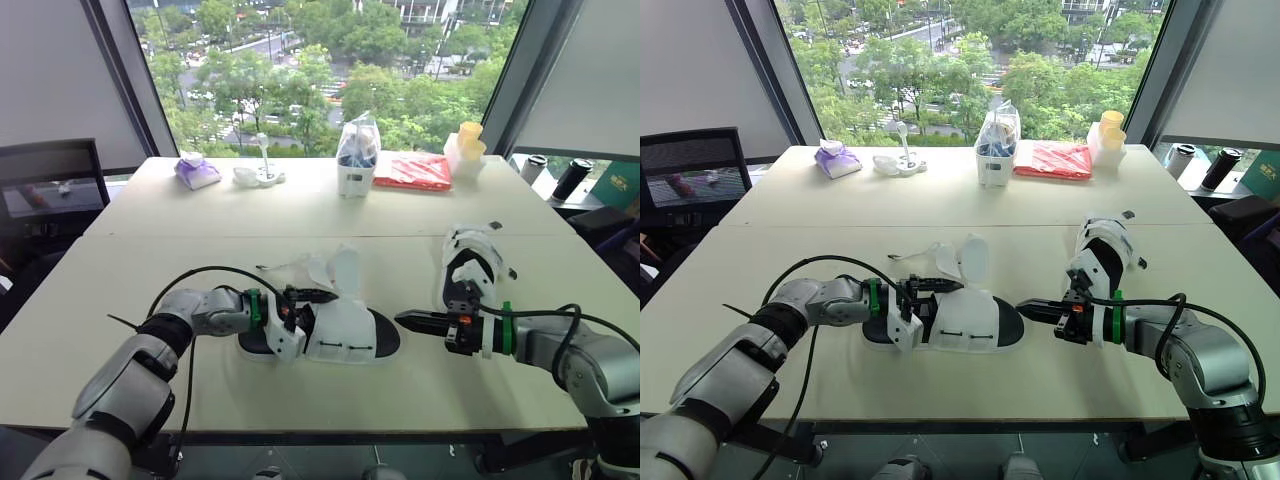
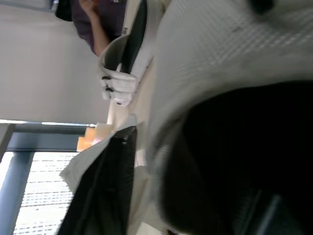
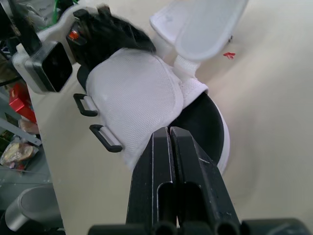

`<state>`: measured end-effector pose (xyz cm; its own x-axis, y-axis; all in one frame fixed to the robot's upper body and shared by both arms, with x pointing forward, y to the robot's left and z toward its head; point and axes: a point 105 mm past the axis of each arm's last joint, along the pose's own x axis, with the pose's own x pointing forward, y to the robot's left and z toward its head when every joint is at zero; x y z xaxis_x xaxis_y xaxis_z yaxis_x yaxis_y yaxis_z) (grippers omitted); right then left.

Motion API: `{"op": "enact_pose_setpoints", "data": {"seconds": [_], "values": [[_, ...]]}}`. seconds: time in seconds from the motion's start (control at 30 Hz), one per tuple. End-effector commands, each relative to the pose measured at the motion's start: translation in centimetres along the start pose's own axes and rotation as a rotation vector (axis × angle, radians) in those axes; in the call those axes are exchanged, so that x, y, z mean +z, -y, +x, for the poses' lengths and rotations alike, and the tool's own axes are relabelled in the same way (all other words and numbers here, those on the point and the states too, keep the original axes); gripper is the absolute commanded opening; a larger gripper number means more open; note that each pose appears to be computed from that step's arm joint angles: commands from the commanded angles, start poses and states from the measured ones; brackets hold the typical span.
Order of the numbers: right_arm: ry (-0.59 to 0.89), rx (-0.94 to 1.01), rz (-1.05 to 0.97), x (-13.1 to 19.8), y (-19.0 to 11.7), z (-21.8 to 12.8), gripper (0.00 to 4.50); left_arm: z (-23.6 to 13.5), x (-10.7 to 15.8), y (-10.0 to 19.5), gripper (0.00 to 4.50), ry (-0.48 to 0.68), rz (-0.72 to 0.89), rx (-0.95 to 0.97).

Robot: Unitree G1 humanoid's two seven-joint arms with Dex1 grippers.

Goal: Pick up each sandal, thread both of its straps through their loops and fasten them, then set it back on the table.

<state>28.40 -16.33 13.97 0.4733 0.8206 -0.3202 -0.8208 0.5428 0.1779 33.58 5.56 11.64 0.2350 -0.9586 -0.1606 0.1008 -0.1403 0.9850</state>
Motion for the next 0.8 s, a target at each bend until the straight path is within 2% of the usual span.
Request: {"op": "enact_pose_setpoints", "data": {"seconds": [0.03,0.3,0.43,0.53,0.63,0.7,0.8], "values": [[0.011,0.014,-0.045,0.6,-0.1,0.2,0.0,-1.0,0.0,-0.3,4.46,-0.012,-0.02,0.019],[-0.09,0.068,-0.126,-1.2,0.0,1.7,0.0,-6.4,-0.6,-1.8,4.46,-0.118,-0.124,0.064],[-0.08,0.097,-0.136,-1.1,0.0,2.9,0.0,-10.0,-3.2,-3.7,4.46,-0.321,-0.524,0.299],[-0.068,0.115,-0.139,-0.9,0.0,3.7,0.0,-12.1,-4.7,-5.0,4.46,-0.39,-0.851,0.501],[-0.075,0.145,-0.143,-1.0,-0.3,4.4,0.0,-12.3,-4.6,-5.5,4.46,-0.36,-1.151,0.618],[-0.092,0.16,-0.145,-1.4,-0.5,4.7,0.0,-11.5,-3.7,-5.7,4.46,-0.287,-1.36,0.655],[-0.111,0.161,-0.149,-2.0,-0.3,4.9,0.0,-11.2,-3.2,-5.9,4.46,-0.245,-1.51,0.713]]}}
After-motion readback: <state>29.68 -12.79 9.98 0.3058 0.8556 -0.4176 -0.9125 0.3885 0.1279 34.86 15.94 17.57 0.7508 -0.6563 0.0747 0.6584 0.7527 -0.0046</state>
